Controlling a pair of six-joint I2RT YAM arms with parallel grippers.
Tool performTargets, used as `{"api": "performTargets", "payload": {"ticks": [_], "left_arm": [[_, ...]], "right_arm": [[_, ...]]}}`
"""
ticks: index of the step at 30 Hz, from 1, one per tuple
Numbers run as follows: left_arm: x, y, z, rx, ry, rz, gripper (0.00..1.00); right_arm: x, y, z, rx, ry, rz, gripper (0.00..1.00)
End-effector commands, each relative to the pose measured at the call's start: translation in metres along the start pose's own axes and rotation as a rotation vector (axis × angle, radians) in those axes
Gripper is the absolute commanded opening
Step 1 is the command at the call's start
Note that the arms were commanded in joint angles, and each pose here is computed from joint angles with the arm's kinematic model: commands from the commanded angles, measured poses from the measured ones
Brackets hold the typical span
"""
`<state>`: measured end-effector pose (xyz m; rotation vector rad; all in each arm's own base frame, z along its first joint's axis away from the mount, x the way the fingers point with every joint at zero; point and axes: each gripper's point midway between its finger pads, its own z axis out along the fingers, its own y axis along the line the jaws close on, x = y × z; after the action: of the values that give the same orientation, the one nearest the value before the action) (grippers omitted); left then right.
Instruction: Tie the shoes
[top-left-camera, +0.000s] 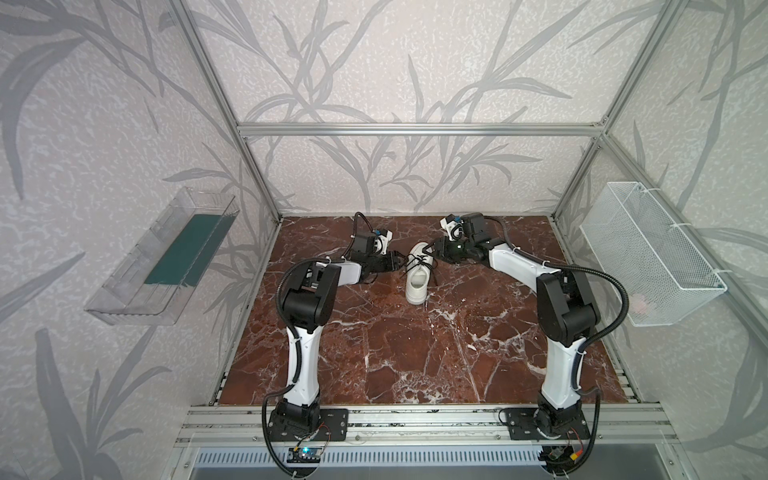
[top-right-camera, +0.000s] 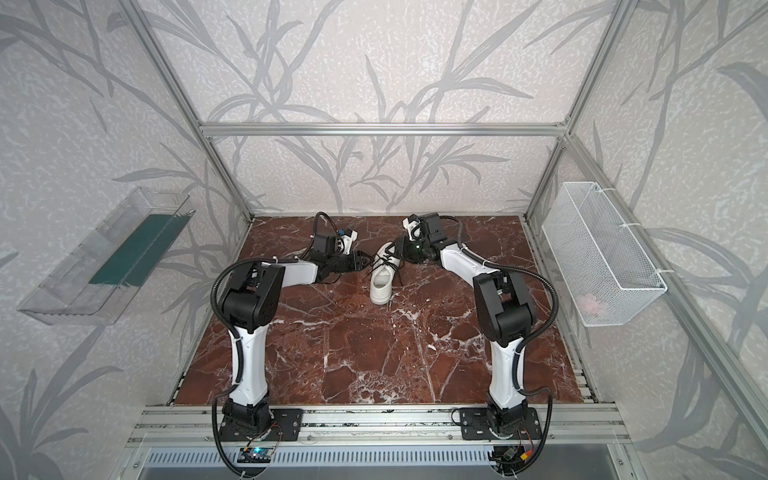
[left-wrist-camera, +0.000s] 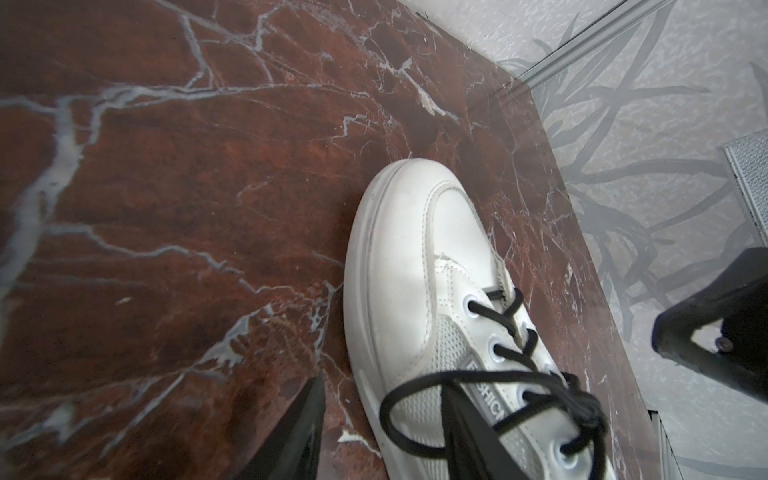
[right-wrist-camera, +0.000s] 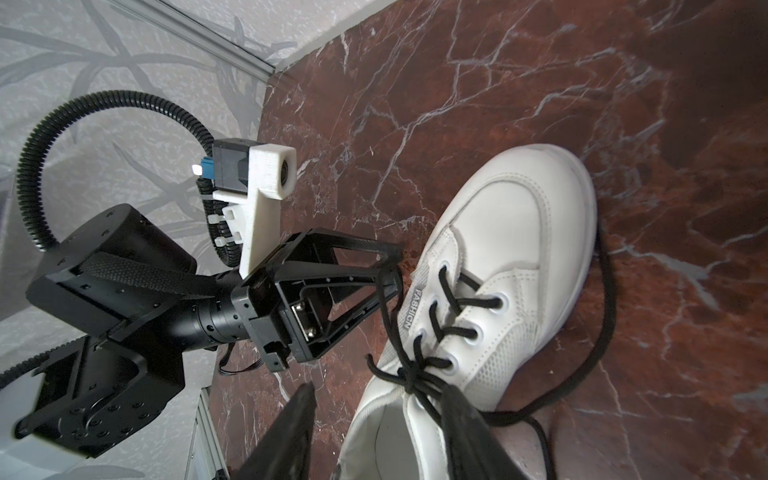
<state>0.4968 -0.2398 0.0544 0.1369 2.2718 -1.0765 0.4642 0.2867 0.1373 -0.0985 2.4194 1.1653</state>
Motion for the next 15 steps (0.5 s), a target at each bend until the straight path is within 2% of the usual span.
{"api": "performTargets", "payload": {"ticks": [1, 10, 13, 15], "left_arm": [[-0.002, -0.002, 0.007, 0.032, -0.044, -0.035, 0.48], [0.006, -0.008, 0.010, 0.056, -0.078, -0.072, 0.47], [0.006, -0.011, 0.010, 0.083, -0.098, -0.088, 0.39], [0.003, -0.013, 0.008, 0.091, -0.119, -0.085, 0.30]], "right_arm": [[0.000, 0.008, 0.006, -0.007, 0.021, -0.022, 0.50], [0.001, 0.009, 0.009, -0.005, 0.028, -0.030, 0.50], [0.003, 0.009, 0.010, -0.005, 0.039, -0.030, 0.50], [0.005, 0.007, 0.011, 0.012, 0.048, -0.041, 0.50]]}}
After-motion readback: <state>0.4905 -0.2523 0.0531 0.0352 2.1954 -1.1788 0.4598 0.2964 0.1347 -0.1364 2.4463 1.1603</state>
